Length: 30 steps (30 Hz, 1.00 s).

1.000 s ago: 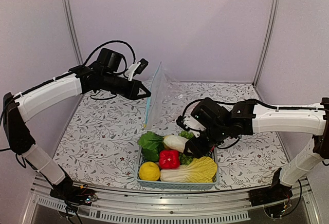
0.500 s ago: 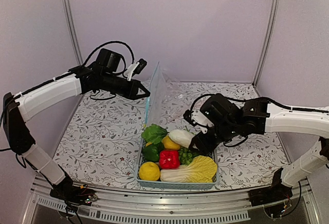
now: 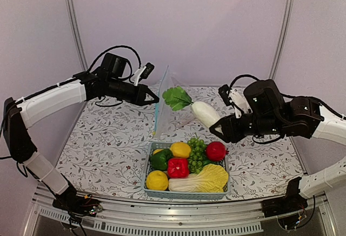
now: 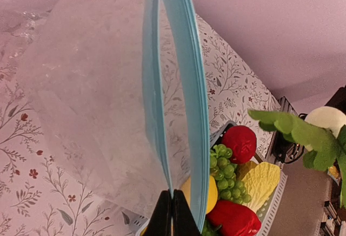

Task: Place the food in the zip-top bag and seal the zipper
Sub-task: Pick up the fake vegetable from the bin, then place the fake vegetable in the zipper food storage bag.

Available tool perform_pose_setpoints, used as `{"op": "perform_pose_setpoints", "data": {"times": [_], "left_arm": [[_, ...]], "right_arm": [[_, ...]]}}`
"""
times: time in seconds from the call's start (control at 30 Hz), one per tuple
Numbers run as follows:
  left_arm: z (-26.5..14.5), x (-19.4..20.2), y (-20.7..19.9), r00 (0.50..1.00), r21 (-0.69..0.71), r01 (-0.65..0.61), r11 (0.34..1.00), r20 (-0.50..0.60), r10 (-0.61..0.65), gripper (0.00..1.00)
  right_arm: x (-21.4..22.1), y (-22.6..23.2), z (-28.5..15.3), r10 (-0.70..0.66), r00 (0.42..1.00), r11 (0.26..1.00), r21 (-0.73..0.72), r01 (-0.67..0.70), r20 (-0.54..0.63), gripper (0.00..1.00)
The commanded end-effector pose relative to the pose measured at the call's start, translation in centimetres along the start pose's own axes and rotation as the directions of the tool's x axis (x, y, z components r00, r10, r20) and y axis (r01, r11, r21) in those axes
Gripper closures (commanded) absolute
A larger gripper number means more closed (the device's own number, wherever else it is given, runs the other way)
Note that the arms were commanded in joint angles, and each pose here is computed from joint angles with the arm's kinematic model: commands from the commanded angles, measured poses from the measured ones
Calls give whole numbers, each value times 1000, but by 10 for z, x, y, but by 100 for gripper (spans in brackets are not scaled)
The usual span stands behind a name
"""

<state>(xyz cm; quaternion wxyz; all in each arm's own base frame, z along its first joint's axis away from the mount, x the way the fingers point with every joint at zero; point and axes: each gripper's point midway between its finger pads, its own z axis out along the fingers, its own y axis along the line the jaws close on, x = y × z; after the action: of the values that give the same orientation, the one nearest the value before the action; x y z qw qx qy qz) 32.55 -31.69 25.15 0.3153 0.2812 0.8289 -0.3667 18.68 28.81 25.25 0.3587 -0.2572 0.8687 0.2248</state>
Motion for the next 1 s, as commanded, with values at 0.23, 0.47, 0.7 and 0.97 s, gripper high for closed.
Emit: {"op": "perform_pose_setpoints", "data": {"times": [0.23, 0.47, 0.7, 0.97], "left_arm": [[9, 9, -15, 1000, 51, -2, 999, -13, 3, 100], [10, 9, -22, 1000, 74, -3, 997, -10, 4, 100], [7, 6, -27, 1000, 98, -14, 995, 17, 12, 100], [5, 5, -26, 999, 83, -20, 996, 30, 17, 100]], "right_arm": [[-94, 44, 27, 209, 949, 975, -126, -184, 236, 71], [-101, 65, 63, 262, 950, 955, -188, -230, 167, 72], [-94, 64, 90, 375, 923, 909, -232, -347, 88, 73], [-85, 44, 107, 488, 872, 858, -201, -472, 36, 73]]}}
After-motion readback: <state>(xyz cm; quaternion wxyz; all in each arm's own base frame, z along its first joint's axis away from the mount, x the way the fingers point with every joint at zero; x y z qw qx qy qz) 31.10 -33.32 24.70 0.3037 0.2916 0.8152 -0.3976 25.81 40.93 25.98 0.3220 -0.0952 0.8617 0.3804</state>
